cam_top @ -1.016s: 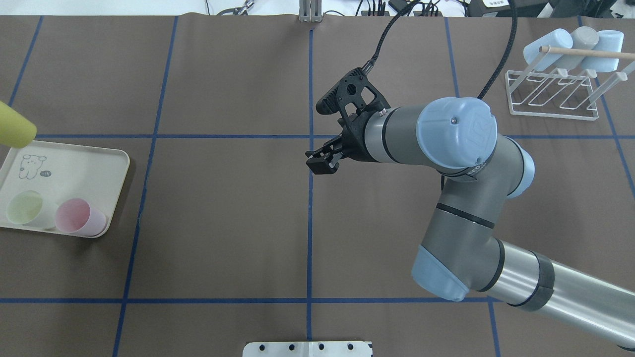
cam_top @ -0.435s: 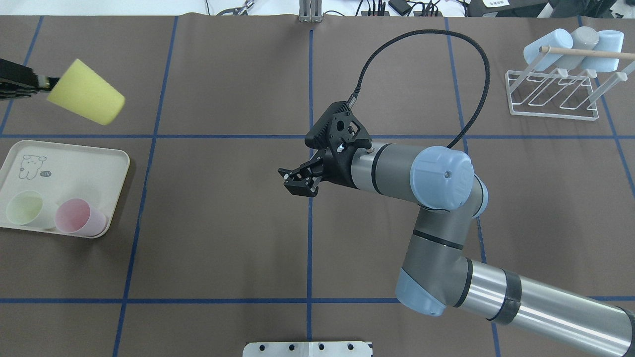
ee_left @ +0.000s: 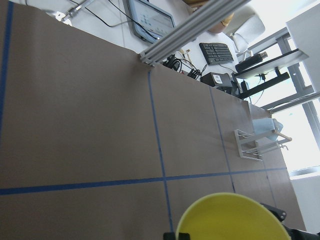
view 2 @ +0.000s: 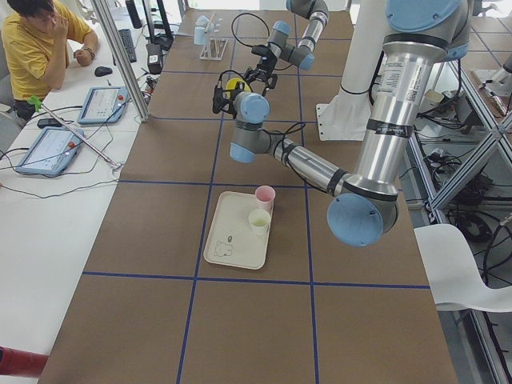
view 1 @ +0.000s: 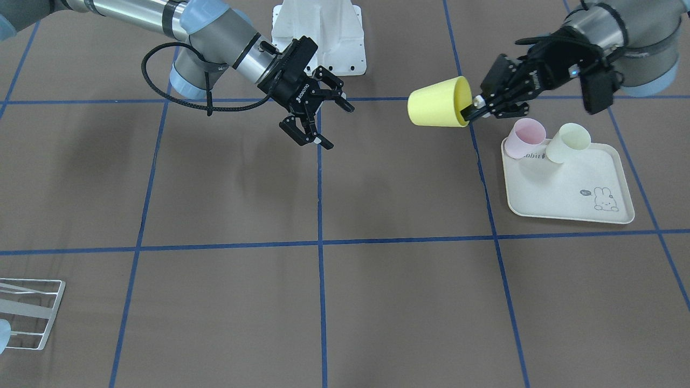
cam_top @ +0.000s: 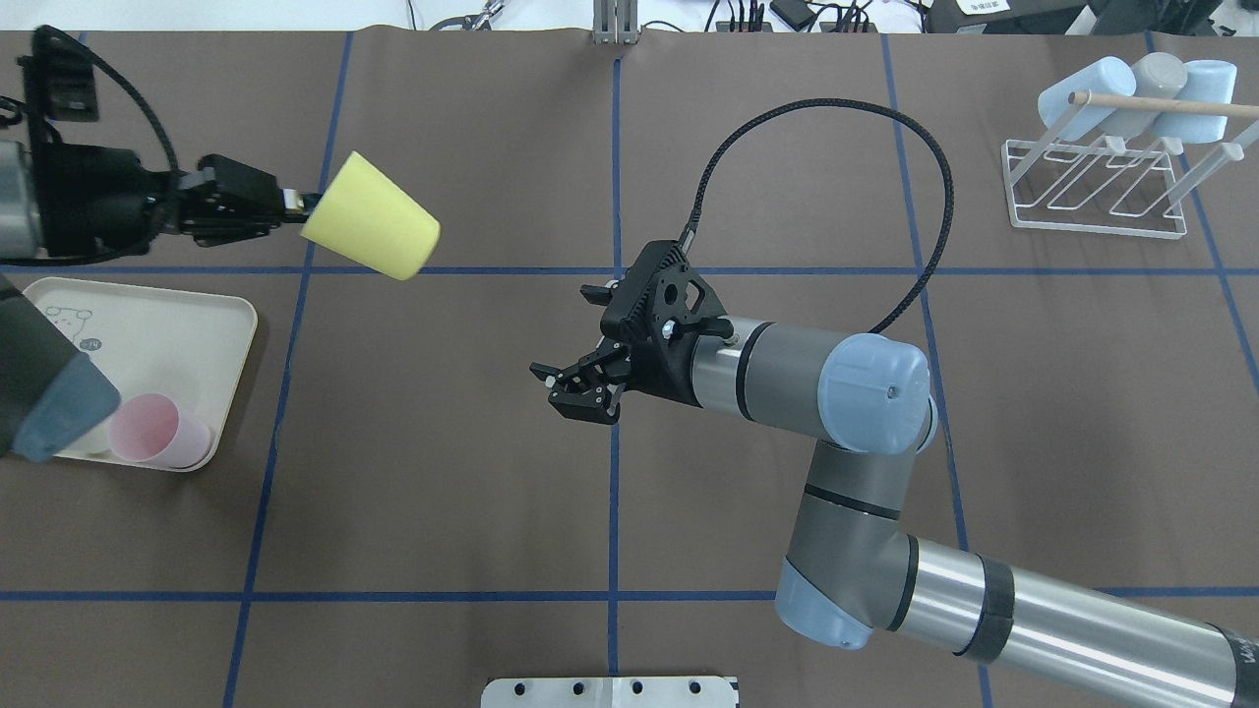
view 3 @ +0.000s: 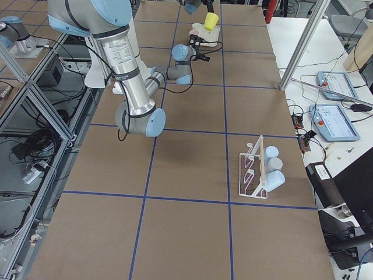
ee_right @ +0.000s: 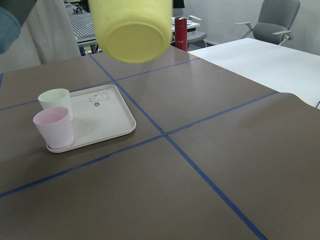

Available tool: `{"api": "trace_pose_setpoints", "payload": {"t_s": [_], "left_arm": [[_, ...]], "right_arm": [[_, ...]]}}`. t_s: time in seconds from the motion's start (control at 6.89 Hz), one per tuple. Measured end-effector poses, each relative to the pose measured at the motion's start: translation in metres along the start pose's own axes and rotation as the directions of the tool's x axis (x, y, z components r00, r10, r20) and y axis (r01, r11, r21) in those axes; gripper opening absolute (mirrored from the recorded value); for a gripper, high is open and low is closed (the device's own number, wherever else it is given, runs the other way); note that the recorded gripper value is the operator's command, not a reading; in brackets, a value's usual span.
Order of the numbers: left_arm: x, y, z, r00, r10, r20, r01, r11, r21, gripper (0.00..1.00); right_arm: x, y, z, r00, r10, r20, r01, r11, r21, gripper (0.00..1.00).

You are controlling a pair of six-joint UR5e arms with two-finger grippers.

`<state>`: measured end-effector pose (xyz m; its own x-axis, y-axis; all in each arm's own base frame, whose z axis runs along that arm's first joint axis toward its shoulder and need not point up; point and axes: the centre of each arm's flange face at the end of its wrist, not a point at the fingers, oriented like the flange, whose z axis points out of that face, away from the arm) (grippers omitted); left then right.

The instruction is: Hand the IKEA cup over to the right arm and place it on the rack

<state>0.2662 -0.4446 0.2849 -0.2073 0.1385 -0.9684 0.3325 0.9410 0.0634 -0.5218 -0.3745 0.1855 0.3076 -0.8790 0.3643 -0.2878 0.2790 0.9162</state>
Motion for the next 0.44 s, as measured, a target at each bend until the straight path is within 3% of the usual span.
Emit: {"api": "trace_pose_setpoints", "payload": {"t_s": [0.44], "left_arm": [[0.013, 0.040, 0.069, 0.998, -0.068, -0.004, 0.068, 0.998, 0.011, 0.00]], "right_arm": [[-0.008, 0.002, -0.002, 0.999, -0.021, 0.035, 0.019, 0.998, 0.059, 0.99]]}}
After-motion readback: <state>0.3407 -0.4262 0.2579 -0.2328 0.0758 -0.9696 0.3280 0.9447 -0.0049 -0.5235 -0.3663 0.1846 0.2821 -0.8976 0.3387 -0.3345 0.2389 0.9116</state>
